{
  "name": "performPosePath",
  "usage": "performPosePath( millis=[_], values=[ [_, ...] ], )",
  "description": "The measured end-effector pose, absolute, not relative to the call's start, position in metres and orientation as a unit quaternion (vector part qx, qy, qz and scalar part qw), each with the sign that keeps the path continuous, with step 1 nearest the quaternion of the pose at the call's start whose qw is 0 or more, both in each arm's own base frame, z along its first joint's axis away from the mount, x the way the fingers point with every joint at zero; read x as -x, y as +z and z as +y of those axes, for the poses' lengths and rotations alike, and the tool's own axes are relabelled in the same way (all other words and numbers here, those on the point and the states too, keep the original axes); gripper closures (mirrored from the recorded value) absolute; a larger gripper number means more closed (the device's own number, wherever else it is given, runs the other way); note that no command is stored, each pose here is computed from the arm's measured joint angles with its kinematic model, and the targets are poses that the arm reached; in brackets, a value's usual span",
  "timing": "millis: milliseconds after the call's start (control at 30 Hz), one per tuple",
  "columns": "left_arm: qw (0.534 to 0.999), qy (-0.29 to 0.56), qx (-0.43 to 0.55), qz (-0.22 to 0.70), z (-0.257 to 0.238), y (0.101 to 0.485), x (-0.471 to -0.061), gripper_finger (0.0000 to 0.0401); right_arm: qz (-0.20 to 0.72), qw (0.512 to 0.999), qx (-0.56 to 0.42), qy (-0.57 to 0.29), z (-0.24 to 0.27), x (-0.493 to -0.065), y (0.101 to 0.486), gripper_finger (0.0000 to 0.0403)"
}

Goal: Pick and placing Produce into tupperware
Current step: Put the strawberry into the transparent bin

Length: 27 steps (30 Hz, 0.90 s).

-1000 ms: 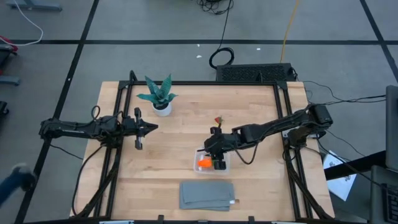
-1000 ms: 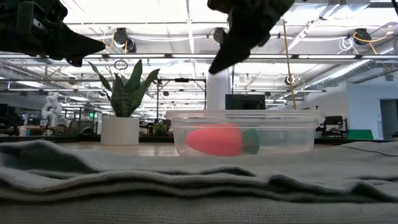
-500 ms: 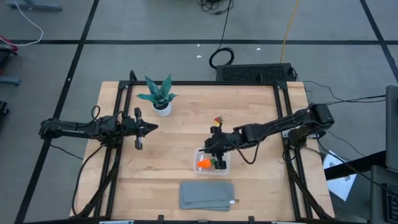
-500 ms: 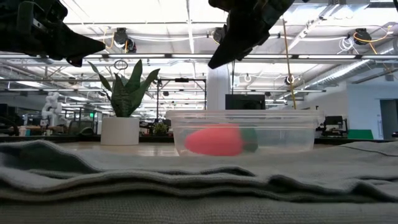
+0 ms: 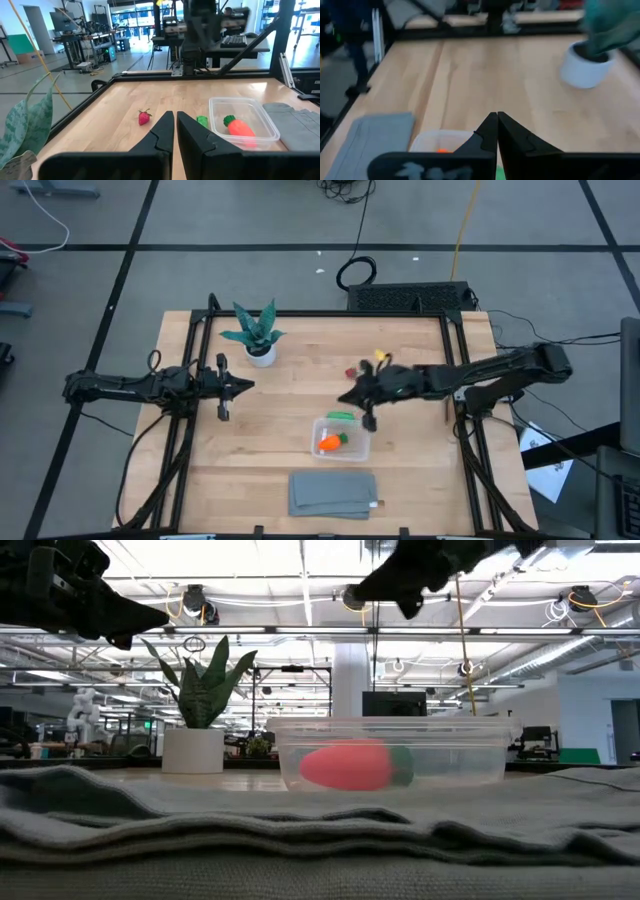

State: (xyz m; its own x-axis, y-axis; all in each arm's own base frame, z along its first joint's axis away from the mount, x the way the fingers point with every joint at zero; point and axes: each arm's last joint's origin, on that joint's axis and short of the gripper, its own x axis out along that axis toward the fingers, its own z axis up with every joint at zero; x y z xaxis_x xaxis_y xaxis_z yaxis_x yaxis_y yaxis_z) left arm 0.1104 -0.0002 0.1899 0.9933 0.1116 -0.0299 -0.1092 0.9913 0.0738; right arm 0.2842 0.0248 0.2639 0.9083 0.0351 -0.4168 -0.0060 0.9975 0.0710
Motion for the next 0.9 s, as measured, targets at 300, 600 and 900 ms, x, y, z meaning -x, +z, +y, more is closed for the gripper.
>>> performPosePath(
  millis=[300,600,900],
  values=[
    [0.998,0.056,-0.037,0.017,0.000,0.190,-0.110,0.0375,0.099,0.993,-0.053,-0.029,0.001,-0.214,0.275,0.0403],
    [0.997,0.057,-0.039,0.017,0.000,0.190,-0.110,0.0375,-0.013,0.997,-0.052,-0.050,-0.002,-0.161,0.258,0.0403],
    [0.997,0.058,-0.038,0.017,0.000,0.190,-0.110,0.0375,-0.074,0.993,-0.049,-0.073,-0.003,-0.143,0.214,0.0403]
  ],
)
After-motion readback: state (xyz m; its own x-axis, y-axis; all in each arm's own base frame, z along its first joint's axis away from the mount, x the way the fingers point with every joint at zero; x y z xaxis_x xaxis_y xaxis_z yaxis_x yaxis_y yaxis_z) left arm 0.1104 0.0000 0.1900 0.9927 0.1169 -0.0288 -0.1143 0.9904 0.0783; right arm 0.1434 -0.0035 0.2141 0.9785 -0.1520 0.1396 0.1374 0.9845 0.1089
